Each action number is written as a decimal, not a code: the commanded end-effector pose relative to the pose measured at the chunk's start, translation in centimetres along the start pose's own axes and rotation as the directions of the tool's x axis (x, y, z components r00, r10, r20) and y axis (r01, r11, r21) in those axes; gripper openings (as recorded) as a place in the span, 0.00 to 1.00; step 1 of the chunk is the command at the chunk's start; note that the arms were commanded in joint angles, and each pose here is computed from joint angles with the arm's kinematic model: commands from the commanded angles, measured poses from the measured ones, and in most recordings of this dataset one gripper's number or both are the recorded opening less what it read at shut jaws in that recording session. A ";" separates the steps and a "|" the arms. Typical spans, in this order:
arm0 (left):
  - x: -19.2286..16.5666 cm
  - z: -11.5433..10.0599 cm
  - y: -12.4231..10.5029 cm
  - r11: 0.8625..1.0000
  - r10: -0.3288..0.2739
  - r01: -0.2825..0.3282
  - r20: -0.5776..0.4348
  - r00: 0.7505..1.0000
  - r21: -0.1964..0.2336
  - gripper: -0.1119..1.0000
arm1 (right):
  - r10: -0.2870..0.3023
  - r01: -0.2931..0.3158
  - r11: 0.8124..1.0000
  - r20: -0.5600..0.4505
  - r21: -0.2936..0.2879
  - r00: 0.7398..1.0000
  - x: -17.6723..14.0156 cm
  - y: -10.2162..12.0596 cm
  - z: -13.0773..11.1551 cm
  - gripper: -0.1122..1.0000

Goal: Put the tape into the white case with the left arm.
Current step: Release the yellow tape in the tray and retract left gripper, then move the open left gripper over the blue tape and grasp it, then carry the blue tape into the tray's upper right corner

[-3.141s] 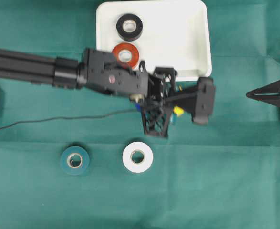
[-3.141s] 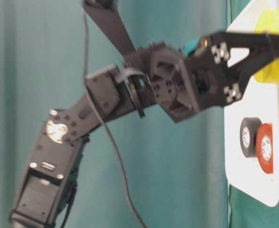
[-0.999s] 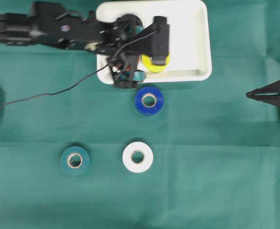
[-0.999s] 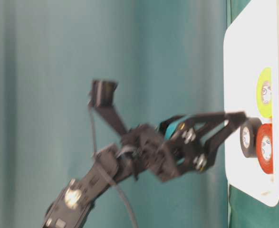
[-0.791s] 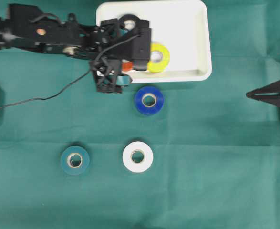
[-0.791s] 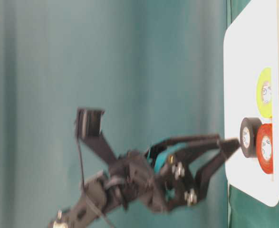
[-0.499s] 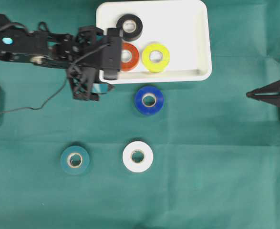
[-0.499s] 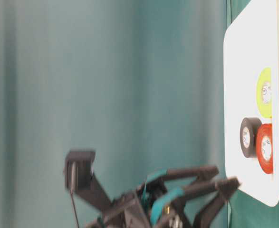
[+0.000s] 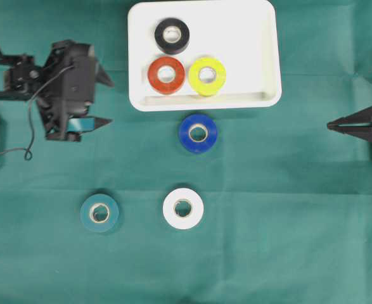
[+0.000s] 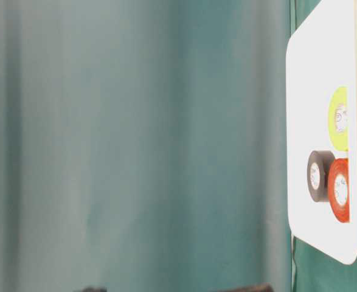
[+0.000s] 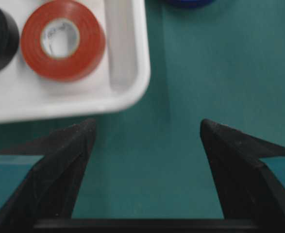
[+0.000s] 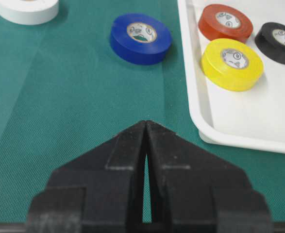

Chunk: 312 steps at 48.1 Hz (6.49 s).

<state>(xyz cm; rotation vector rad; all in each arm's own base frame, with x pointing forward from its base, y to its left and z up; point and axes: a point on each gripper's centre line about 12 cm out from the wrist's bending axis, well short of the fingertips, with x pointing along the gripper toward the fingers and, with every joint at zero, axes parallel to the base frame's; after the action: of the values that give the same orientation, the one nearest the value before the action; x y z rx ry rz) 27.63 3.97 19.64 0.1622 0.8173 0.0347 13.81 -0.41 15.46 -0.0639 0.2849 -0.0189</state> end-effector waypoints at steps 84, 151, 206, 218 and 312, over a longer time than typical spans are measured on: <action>3.3 4.4 -4.1 0.991 -0.103 0.101 0.026 0.994 0.083 0.87 | 0.000 0.000 1.000 0.011 0.000 1.000 0.1 0.0 0.5 0.02; 13.6 10.5 -5.8 0.985 -0.134 0.138 -0.045 0.990 0.106 0.87 | -0.002 0.002 1.000 0.011 0.000 1.000 0.1 0.0 0.4 0.02; 18.0 6.6 -5.5 0.988 -0.131 0.143 -0.183 0.974 0.054 0.68 | 0.000 0.000 1.000 0.011 0.000 1.000 0.1 0.0 0.4 0.02; 18.0 6.1 -5.4 0.991 -0.129 0.136 -0.192 0.973 0.020 0.68 | -0.002 0.002 1.000 0.012 0.000 1.000 0.1 -0.1 0.5 0.02; 11.2 12.1 5.7 0.998 0.005 0.002 -0.120 0.993 0.059 0.34 | 0.000 0.000 1.000 0.011 0.000 1.000 0.1 0.0 0.4 0.02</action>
<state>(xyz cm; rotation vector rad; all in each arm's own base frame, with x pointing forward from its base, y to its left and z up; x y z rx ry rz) 43.27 7.66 18.72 0.2049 0.9964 -0.0072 13.81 -0.41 15.46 -0.0639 0.2849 -0.0189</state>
